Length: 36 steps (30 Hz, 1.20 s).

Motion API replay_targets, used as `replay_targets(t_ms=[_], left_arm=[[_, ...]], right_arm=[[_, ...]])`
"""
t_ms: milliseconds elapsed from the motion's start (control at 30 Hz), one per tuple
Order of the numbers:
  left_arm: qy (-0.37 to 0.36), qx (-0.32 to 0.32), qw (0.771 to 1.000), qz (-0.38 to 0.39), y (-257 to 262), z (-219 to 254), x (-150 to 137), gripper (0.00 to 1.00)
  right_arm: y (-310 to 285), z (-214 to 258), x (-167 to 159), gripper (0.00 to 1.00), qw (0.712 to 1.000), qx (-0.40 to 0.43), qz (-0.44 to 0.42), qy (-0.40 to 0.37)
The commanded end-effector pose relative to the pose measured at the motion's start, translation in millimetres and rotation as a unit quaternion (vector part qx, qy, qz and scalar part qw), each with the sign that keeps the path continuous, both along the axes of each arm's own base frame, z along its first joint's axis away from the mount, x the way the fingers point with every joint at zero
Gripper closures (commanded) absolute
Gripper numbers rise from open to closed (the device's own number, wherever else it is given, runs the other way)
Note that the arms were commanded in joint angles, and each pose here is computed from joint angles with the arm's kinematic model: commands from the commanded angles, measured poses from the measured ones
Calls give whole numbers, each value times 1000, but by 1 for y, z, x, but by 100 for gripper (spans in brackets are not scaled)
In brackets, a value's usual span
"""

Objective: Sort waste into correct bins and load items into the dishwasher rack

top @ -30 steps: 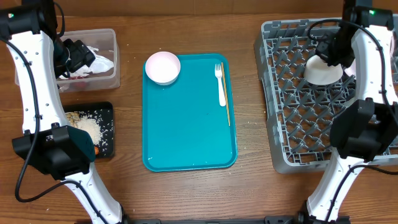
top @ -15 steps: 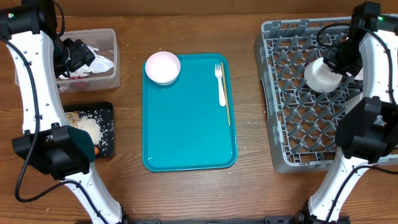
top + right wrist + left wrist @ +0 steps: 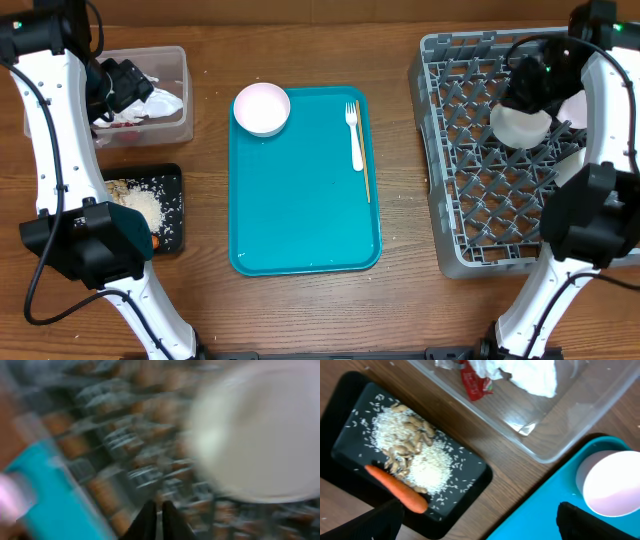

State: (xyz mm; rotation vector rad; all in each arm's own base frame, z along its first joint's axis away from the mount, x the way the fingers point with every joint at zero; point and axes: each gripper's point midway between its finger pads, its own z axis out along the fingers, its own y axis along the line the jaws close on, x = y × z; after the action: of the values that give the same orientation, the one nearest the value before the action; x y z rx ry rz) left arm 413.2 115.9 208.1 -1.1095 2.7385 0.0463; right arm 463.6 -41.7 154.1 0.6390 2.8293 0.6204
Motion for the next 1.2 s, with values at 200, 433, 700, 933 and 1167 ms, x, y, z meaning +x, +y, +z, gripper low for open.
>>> replay_targets(t_ms=[200, 433, 700, 933, 1167], left_arm=[[-7, -25, 1000, -10, -8, -1, 3, 0], [1, -27, 1000, -10, -9, -2, -1, 0], [11, -30, 999, -10, -11, -2, -6, 0], [14, -30, 999, -10, -11, -3, -7, 0], [12, -29, 999, -9, -10, -2, -7, 0]], right_arm=[[227, 50, 17, 0, 950, -17, 259, -171], [341, -4, 6, 4, 959, -63, 232, -152], [394, -85, -1, 11, 959, -127, 213, -139], [389, -112, 12, 11, 964, -127, 195, -131], [367, -117, 15, 39, 971, -129, 174, -102]])
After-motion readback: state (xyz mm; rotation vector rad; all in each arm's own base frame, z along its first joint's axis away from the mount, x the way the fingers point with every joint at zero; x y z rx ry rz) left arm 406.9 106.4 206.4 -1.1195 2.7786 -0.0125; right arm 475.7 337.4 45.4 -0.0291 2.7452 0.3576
